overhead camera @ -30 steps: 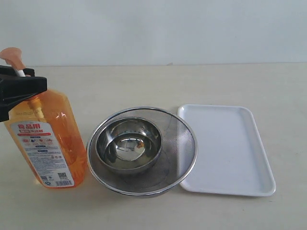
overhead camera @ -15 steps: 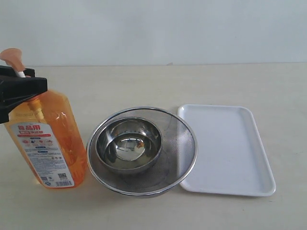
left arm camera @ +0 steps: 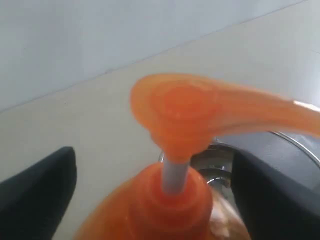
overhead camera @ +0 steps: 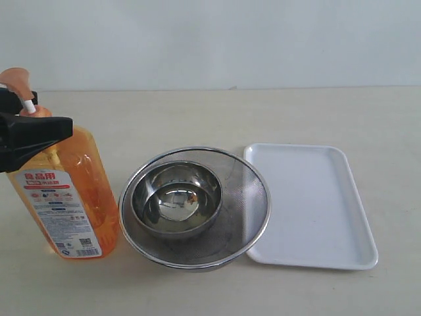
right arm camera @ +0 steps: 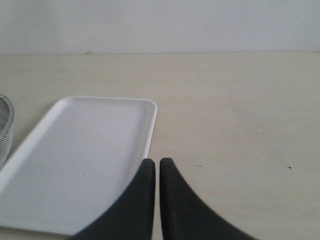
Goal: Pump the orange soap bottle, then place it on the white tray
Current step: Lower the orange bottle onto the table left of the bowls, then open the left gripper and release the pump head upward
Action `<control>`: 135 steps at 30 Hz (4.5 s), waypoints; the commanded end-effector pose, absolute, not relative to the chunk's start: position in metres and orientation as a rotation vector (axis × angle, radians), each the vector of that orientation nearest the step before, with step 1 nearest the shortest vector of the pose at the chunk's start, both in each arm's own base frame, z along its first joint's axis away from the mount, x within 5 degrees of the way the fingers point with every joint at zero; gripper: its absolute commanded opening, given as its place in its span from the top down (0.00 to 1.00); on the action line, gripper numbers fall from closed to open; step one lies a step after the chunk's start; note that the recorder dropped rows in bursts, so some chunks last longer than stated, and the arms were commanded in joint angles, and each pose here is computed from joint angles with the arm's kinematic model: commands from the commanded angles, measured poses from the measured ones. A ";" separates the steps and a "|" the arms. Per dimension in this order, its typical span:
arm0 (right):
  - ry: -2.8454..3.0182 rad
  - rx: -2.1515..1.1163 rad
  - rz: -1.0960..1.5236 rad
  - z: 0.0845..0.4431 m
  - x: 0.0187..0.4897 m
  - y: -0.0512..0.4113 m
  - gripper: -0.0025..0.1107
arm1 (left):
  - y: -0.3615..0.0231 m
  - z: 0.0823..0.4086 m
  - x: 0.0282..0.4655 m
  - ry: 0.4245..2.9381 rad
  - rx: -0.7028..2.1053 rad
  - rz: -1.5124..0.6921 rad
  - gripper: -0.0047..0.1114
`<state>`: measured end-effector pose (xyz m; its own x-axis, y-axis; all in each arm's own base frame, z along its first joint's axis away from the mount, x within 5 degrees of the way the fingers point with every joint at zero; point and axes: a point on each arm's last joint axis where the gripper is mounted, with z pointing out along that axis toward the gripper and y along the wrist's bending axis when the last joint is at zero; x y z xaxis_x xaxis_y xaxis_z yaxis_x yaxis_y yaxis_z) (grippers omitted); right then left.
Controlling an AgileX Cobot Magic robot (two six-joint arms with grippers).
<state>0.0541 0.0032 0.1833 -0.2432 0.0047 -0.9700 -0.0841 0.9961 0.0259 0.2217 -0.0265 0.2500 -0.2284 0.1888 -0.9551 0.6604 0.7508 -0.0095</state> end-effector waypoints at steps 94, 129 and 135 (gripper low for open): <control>1.804 -0.050 0.081 0.184 0.054 0.003 0.98 | -0.044 0.299 0.240 1.902 0.099 -0.368 0.92; 1.803 -0.053 0.079 0.184 0.054 0.003 0.98 | -0.080 0.275 0.250 2.031 -0.142 -0.177 0.92; 1.803 -0.053 0.079 0.184 0.054 0.003 0.98 | -0.081 0.280 0.247 2.017 -0.073 -0.169 0.92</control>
<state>0.0541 0.0032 0.1833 -0.2432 0.0047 -0.9700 -0.0841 0.9961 0.0259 0.2489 -0.0786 0.2699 -0.4651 -0.1501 -0.8725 -0.0142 0.9867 -0.1621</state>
